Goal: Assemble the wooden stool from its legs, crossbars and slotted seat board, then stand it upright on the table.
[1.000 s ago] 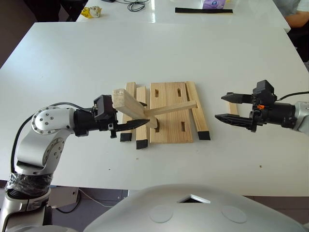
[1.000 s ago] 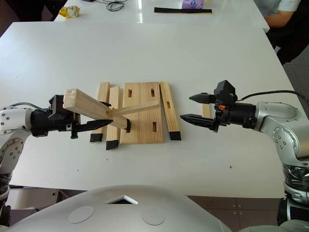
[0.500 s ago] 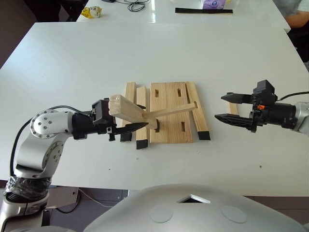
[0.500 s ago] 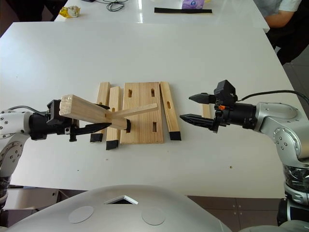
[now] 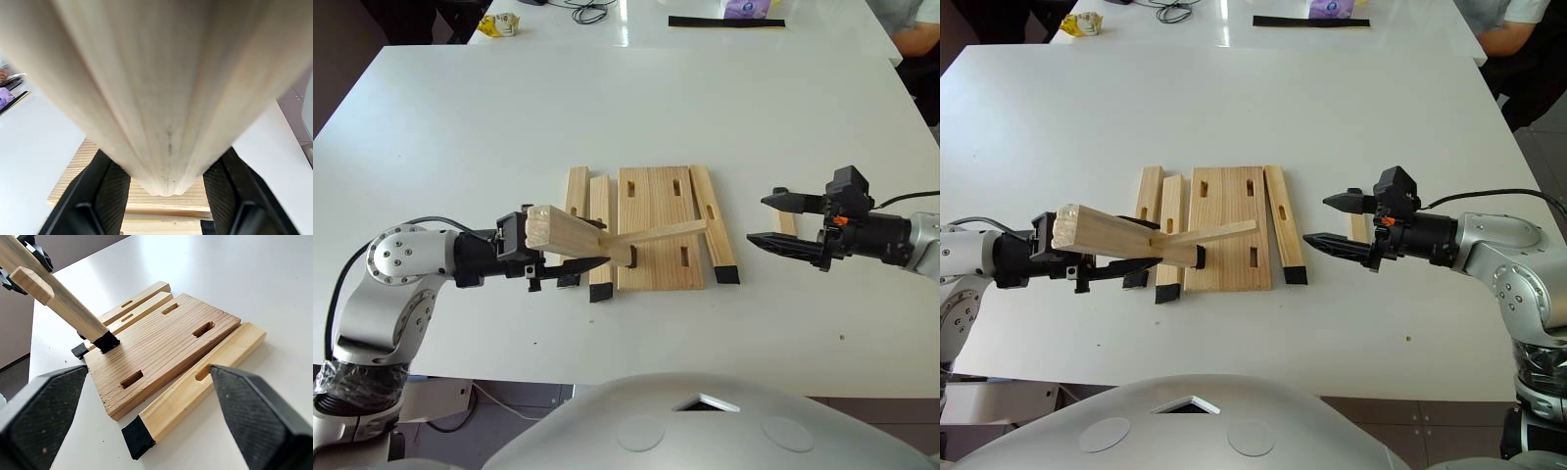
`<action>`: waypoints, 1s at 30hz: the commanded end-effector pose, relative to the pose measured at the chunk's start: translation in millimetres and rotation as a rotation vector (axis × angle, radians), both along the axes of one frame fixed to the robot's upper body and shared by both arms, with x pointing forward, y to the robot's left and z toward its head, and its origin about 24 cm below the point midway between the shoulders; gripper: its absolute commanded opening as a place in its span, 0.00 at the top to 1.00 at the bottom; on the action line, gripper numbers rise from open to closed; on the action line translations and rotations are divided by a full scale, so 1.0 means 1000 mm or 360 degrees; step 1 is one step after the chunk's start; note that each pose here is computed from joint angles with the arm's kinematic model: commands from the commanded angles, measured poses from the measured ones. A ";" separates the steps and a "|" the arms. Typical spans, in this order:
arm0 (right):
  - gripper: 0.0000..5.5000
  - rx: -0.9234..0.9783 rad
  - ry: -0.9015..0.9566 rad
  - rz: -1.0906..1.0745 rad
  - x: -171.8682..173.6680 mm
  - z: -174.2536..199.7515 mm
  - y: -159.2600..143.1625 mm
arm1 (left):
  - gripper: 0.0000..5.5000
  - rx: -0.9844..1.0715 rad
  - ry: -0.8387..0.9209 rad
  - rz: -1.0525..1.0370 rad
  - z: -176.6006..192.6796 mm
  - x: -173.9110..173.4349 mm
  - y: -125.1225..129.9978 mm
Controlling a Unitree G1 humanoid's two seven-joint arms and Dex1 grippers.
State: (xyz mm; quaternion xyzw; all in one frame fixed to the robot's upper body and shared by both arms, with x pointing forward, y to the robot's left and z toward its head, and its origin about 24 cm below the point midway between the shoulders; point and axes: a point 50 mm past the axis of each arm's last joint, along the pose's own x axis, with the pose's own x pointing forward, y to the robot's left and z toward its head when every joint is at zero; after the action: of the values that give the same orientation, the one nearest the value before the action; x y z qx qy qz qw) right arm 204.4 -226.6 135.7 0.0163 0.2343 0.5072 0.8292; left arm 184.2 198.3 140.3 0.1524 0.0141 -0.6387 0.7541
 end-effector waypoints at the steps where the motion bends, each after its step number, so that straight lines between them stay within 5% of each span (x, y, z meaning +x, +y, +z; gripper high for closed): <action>1: 0.17 0.0013 0.0004 -0.0007 0.000 0.002 0.001 | 0.63 0.0166 0.0075 -0.0046 -0.011 -0.003 0.005; 30: 0.17 0.0076 0.0008 -0.0102 -0.009 -0.003 0.006 | 0.63 0.0162 0.0137 -0.0100 0.028 0.021 0.000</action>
State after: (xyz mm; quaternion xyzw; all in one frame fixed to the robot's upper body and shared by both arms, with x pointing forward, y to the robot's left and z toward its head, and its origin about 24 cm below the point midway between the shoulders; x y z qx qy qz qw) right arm 195.8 -221.3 130.1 0.0424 0.2276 0.4839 0.8440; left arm 203.6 198.7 164.2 0.1494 0.0779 -0.6619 0.7304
